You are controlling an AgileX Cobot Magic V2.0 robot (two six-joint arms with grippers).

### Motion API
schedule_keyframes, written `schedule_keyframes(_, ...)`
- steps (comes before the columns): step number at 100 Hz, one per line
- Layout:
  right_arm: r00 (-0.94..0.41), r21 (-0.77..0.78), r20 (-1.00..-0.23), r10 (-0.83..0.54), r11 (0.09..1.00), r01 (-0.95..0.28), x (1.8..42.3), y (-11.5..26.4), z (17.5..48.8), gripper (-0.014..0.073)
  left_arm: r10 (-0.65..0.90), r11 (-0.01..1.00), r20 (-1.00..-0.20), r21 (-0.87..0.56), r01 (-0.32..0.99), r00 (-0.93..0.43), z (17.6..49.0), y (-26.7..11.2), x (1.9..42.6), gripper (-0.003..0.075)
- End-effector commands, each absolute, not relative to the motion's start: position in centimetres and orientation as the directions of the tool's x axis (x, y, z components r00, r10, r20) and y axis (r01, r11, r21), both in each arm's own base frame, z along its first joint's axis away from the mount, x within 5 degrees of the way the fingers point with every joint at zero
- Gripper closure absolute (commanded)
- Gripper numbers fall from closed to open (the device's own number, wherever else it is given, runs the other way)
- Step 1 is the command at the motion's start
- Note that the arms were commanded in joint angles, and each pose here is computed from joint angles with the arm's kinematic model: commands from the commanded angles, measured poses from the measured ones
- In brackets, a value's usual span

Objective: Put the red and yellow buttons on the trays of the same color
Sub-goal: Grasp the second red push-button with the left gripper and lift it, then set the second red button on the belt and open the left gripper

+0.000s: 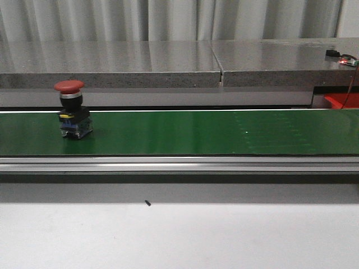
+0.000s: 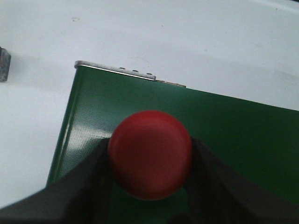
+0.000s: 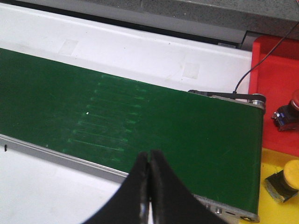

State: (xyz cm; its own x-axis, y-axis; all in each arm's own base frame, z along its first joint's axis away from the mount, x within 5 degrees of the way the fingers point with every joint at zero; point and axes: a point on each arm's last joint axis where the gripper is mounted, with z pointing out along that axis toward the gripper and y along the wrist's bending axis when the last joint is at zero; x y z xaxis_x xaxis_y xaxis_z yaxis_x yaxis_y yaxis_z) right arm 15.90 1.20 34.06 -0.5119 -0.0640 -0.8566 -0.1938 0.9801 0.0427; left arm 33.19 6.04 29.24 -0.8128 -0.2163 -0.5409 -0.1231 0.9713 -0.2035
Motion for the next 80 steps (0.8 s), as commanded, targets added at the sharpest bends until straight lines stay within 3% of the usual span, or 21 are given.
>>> schedule_keyframes(1, -0.439, 0.029, -0.897, -0.055, 0.983, -0.182, 16.0, 1.1, 35.4, 0.0663, -0.224, 0.971, -0.617, -0.21, -0.117, -0.755, 30.9, 5.8, 33.5, 0.0591)
schedule_keyframes(57, -0.439, 0.029, -0.897, -0.055, 0.983, -0.182, 16.0, 1.1, 35.4, 0.0663, -0.204, 0.975, -0.52, -0.182, -0.125, -0.83, 27.2, 6.3, 34.9, 0.0565)
schedule_keyframes(66, -0.439, 0.029, -0.897, -0.055, 0.983, -0.182, 16.0, 1.1, 35.4, 0.0663, -0.203, 0.975, -0.516, -0.183, -0.125, -0.832, 27.2, 6.3, 34.8, 0.0461)
schedule_keyframes(80, -0.439, 0.029, -0.897, -0.055, 0.983, -0.182, 16.0, 1.1, 35.4, 0.0663, -0.198, 0.976, -0.52, -0.182, -0.119, -0.831, 27.6, 6.2, 34.7, 0.0179)
